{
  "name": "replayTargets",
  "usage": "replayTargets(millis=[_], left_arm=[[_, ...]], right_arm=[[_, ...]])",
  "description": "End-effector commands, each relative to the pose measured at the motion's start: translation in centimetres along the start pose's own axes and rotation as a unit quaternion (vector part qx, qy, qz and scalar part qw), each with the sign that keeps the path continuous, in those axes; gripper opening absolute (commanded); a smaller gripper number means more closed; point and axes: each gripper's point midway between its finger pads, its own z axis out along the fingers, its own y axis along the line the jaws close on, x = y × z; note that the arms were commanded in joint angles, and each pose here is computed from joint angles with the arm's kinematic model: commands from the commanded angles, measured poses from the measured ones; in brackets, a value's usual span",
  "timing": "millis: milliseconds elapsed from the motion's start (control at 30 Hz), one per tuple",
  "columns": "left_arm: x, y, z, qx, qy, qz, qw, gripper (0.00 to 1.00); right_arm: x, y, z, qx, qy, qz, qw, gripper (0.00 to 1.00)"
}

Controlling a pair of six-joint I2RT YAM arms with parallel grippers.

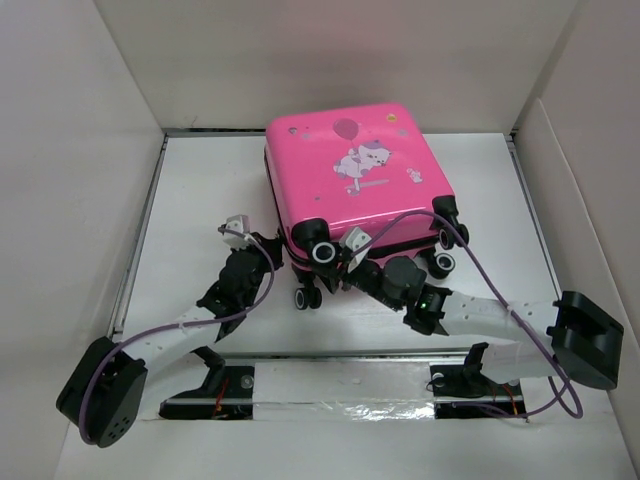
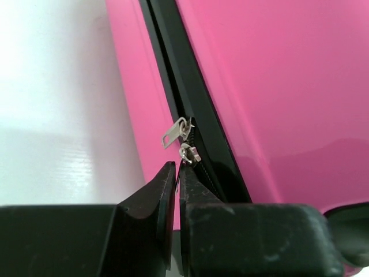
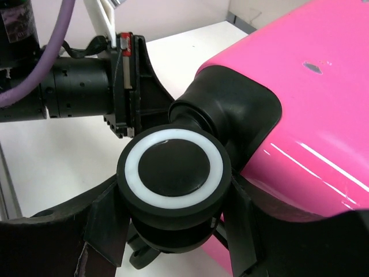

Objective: Pack the luggage

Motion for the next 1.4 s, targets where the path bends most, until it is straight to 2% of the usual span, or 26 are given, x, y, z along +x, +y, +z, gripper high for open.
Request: replayTargets(millis=[0, 67, 100, 200, 233, 300, 333, 500, 533, 600, 667, 700, 733, 767, 800, 867, 933, 967, 1033, 1067, 1133, 1167, 1200, 1267, 1300, 1367], left_arm=[[-9.1, 2.2, 1.7, -0.065, -0.147, -0.083, 0.983, 0.0], [-11.0, 3.6, 2.1, -0.063, -0.169, -0.14, 0.974, 0.0], [-10.9, 3.2, 2.3, -0.04, -0.157, -0.154, 0.975, 0.01], [-11.4, 2.7, 2.7, -0.01, -0.15, -0.198, 0.969, 0.27], [-11.5, 2.8, 2.8, -0.009, -0.151, -0.207, 0.967, 0.43], [-12.1, 1.9, 1.8, 0.024, -0.162, -0.213, 0.963, 0.58], [-12.5, 1.5, 1.3, 0.035, -0.168, -0.224, 0.959, 0.68], [-16.1, -1.7, -3.3, 0.102, -0.2, -0.227, 0.948, 0.81], [-16.2, -2.5, -4.0, 0.115, -0.197, -0.224, 0.948, 0.91], [-16.9, -3.3, -5.7, 0.126, -0.201, -0.218, 0.947, 0.92], [-16.7, -3.7, -7.1, 0.138, -0.193, -0.222, 0.946, 0.91], [-16.6, -4.0, -7.7, 0.148, -0.187, -0.219, 0.946, 0.91], [-16.9, -4.2, -8.8, 0.151, -0.186, -0.206, 0.949, 0.92], [-16.4, -3.9, -9.0, 0.144, -0.178, -0.205, 0.952, 0.92], [-17.3, -4.4, -10.0, 0.149, -0.183, -0.199, 0.951, 0.94], [-17.8, -4.6, -11.7, 0.147, -0.178, -0.183, 0.956, 0.99], [-18.1, -4.8, -12.7, 0.149, -0.176, -0.17, 0.958, 0.99], [-17.9, -4.6, -13.1, 0.142, -0.17, -0.16, 0.962, 0.99], [-19.3, -5.0, -14.5, 0.141, -0.183, -0.132, 0.964, 0.99], [-19.3, -4.9, -14.8, 0.133, -0.178, -0.119, 0.968, 0.99], [-21.4, -5.7, -16.3, 0.138, -0.201, -0.081, 0.966, 0.99], [-21.1, -5.5, -16.1, 0.129, -0.191, -0.066, 0.971, 0.99], [-21.9, -5.9, -16.7, 0.133, -0.199, -0.058, 0.969, 0.99], [-22.1, -5.9, -16.6, 0.127, -0.199, -0.037, 0.971, 0.99], [-22.3, -6.3, -16.7, 0.135, -0.2, -0.03, 0.97, 0.99], [-22.5, -6.6, -16.6, 0.14, -0.203, -0.02, 0.969, 0.99]], right_arm=[[-5.6, 0.8, 0.1, -0.012, -0.077, 0.006, 0.997, 0.0], [-5.9, 1.0, 0.4, -0.016, -0.08, 0.005, 0.997, 0.0], [-6.0, 1.4, 0.5, -0.022, -0.081, 0.005, 0.996, 0.0], [-6.3, 1.5, 1.1, -0.024, -0.081, -0.001, 0.996, 0.0], [-5.6, 1.8, 1.4, -0.028, -0.071, -0.004, 0.997, 0.0], [-6.5, 2.3, 1.8, -0.036, -0.079, -0.007, 0.996, 0.0], [-6.7, 3.0, 1.9, -0.044, -0.08, -0.007, 0.996, 0.0], [-7.2, 4.5, 3.0, -0.059, -0.078, -0.025, 0.995, 0.0], [-8.0, 5.6, 3.0, -0.068, -0.084, -0.026, 0.994, 0.0], [-8.3, 6.4, 3.3, -0.074, -0.085, -0.036, 0.993, 0.0], [-9.2, 7.2, 3.5, -0.078, -0.088, -0.042, 0.992, 0.15], [-9.4, 7.3, 3.5, -0.073, -0.086, -0.046, 0.993, 0.26], [-10.0, 7.2, 3.2, -0.058, -0.087, -0.056, 0.993, 0.52], [-10.3, 7.2, 3.0, -0.052, -0.088, -0.062, 0.993, 0.94], [-10.7, 7.0, 2.6, -0.044, -0.091, -0.066, 0.993, 1.0], [-11.9, 5.5, 1.1, -0.01, -0.098, -0.075, 0.992, 1.0], [-12.7, 3.8, -0.4, 0.018, -0.107, -0.08, 0.991, 1.0], [-14.5, 1.9, -2.3, 0.052, -0.123, -0.079, 0.988, 1.0], [-14.2, -0.5, -4.5, 0.097, -0.109, -0.083, 0.986, 1.0], [-15.5, -3.3, -7.1, 0.154, -0.118, -0.068, 0.979, 1.0], [-14.6, -6.0, -9.5, 0.204, -0.095, -0.071, 0.972, 1.0], [-14.5, -7.6, -11.0, 0.239, -0.087, -0.065, 0.965, 1.0], [-15.4, -9.1, -13.2, 0.26, -0.101, -0.049, 0.959, 1.0], [-14.7, -11.1, -15.3, 0.294, -0.087, -0.044, 0.951, 1.0], [-15.4, -12.0, -17.1, 0.304, -0.104, -0.028, 0.947, 1.0], [-14.9, -12.9, -18.6, 0.317, -0.101, -0.021, 0.943, 1.0]])
